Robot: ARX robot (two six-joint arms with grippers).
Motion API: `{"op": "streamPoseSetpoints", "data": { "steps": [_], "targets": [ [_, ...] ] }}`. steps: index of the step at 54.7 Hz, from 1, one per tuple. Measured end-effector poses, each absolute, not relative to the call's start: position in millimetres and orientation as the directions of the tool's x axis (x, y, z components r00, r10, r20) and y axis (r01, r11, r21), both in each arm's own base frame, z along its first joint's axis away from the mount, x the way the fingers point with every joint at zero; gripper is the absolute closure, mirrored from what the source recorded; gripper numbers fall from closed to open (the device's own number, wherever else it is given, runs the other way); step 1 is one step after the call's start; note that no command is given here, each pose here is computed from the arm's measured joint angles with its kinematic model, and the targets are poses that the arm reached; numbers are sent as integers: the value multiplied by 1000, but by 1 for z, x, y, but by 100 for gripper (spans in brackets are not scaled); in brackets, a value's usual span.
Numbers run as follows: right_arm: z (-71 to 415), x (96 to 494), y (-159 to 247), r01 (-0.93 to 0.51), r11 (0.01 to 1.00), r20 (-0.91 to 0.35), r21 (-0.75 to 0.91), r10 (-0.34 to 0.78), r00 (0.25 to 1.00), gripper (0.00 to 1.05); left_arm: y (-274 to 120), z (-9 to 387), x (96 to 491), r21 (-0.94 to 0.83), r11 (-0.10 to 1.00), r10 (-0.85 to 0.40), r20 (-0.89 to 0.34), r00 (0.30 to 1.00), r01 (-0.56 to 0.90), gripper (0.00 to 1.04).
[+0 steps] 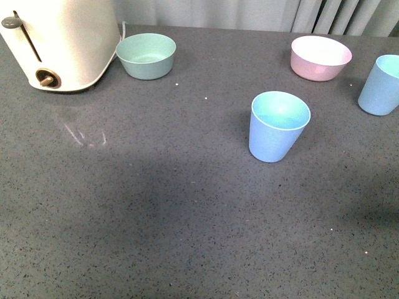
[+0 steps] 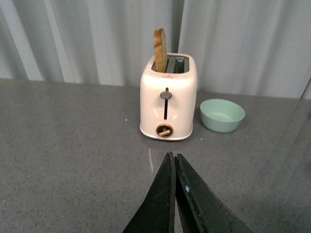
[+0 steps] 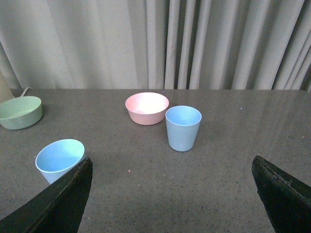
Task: Stack blue cups with both arms
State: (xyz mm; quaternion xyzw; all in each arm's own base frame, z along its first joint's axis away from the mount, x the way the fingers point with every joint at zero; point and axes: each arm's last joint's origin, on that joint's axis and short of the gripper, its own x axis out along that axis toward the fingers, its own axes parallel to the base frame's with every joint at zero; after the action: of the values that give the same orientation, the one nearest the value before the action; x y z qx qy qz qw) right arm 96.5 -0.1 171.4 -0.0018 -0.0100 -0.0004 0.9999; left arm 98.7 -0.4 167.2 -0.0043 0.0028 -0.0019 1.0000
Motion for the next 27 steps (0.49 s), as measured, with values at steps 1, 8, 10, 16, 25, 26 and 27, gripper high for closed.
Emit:
{"op": "streamPoseSetpoints", "data": {
  "steps": [1, 8, 10, 16, 25, 26, 27],
  "targets": [
    [171, 97, 0, 0, 1000, 20, -4, 0, 1000, 9, 0, 168, 98, -9, 1000, -4, -1, 1000, 4, 103],
    [171, 96, 0, 0, 1000, 20, -4, 0, 1000, 9, 0, 168, 97, -9, 1000, -4, 7, 1000, 4, 103],
    [171, 97, 0, 0, 1000, 20, -4, 0, 1000, 9, 0, 168, 97, -9, 1000, -4, 7, 1000, 4, 103],
    [171, 97, 0, 0, 1000, 20, -4, 0, 1000, 9, 0, 168, 97, -8, 1000, -3, 6, 1000, 3, 103],
    [169, 102, -6, 104, 982, -342, 159, -44, 939, 9, 0, 168, 97, -9, 1000, -4, 6, 1000, 4, 100],
    [168, 105, -8, 125, 978, -377, 169, -54, 925, 9, 0, 168, 97, -9, 1000, -4, 6, 1000, 4, 96],
    [170, 111, -12, 156, 971, -405, 181, -71, 912, 9, 0, 168, 97, -9, 1000, -4, 6, 1000, 4, 91]
  ]
}}
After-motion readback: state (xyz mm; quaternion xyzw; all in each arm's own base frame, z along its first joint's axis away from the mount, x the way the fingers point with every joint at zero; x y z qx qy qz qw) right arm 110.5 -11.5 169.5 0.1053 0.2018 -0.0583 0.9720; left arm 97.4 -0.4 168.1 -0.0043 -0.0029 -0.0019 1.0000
